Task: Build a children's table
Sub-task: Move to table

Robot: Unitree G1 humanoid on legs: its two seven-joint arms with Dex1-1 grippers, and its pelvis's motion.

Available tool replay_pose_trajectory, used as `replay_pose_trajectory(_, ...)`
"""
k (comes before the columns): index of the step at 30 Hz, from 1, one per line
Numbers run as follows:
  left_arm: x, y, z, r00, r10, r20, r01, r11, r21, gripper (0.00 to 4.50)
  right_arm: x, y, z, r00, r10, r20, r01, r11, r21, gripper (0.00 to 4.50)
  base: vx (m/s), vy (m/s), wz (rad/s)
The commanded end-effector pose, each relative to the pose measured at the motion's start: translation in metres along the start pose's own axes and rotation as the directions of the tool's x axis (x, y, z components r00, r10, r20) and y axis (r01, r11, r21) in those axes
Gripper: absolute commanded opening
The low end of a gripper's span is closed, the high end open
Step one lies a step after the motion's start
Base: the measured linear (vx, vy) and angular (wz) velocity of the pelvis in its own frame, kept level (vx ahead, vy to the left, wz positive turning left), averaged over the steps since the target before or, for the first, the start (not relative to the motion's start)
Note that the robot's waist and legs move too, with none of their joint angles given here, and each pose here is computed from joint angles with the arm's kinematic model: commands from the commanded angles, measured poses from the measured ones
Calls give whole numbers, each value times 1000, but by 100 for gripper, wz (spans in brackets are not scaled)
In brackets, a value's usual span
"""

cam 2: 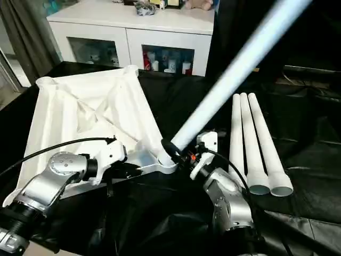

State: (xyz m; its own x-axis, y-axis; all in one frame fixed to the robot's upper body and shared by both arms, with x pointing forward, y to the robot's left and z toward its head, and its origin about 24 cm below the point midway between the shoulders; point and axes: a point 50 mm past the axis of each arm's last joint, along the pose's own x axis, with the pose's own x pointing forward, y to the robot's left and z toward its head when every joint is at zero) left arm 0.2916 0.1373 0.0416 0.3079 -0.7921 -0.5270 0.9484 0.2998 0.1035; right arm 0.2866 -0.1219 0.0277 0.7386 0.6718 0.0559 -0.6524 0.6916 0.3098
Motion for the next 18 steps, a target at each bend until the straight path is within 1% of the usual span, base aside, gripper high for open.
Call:
replay_pose_trajectory(1, -3, 10, 11, 997, 57, 42, -58, 998, 32, 0, -13, -3, -25, 987, -36, -155, 32, 999, -28, 191, 0, 0, 0)
replay_pose_trajectory(2, -4, 10, 11, 998, 51, 38, -52, 998, 38, 0, -11, -2, -25, 984, -18, -176, 8, 998, -55, 191, 0, 0, 0)
replay_pose_trajectory(5, -4, 10, 10, 999, 40, 31, -41, 998, 49, 0, -7, 0, -24, 975, 24, -221, -46, 994, -96, 191, 0, 0, 0)
replay_pose_trajectory(6, -4, 10, 10, 999, 40, 31, -41, 998, 49, 0, -7, 0, -24, 975, 24, -221, -46, 994, -96, 191, 0, 0, 0)
replay_pose_trajectory(7, -5, 9, 10, 999, 31, 23, -32, 998, 55, 0, -3, 2, -23, 962, 65, -264, -101, 987, -124, 191, 0, 0, 0)
replay_pose_trajectory(8, -5, 8, 9, 1000, 16, 13, -17, 998, 63, 0, 3, 4, -22, 939, 117, -323, -173, 973, -151, 191, 0, 0, 0)
replay_pose_trajectory(10, -5, 8, 8, 1000, 10, 10, -11, 998, 66, 0, 5, 5, -21, 932, 130, -339, -192, 969, -156, 191, 0, 0, 0)
replay_pose_trajectory(13, -5, 6, 7, 1000, -9, -4, 10, 997, 77, 0, 10, 6, -21, 894, 201, -400, -275, 952, -136, 191, 0, 0, 0)
replay_pose_trajectory(14, -5, 4, 8, 1000, -28, -4, 28, 996, 82, 0, 10, 7, -22, 865, 245, -438, -321, 941, -108, 191, 0, 0, 0)
replay_pose_trajectory(18, -7, 0, 8, 997, -69, -17, 70, 993, 97, 0, 8, 5, -24, 821, 296, -488, -384, 919, -88, 191, 0, 0, 0)
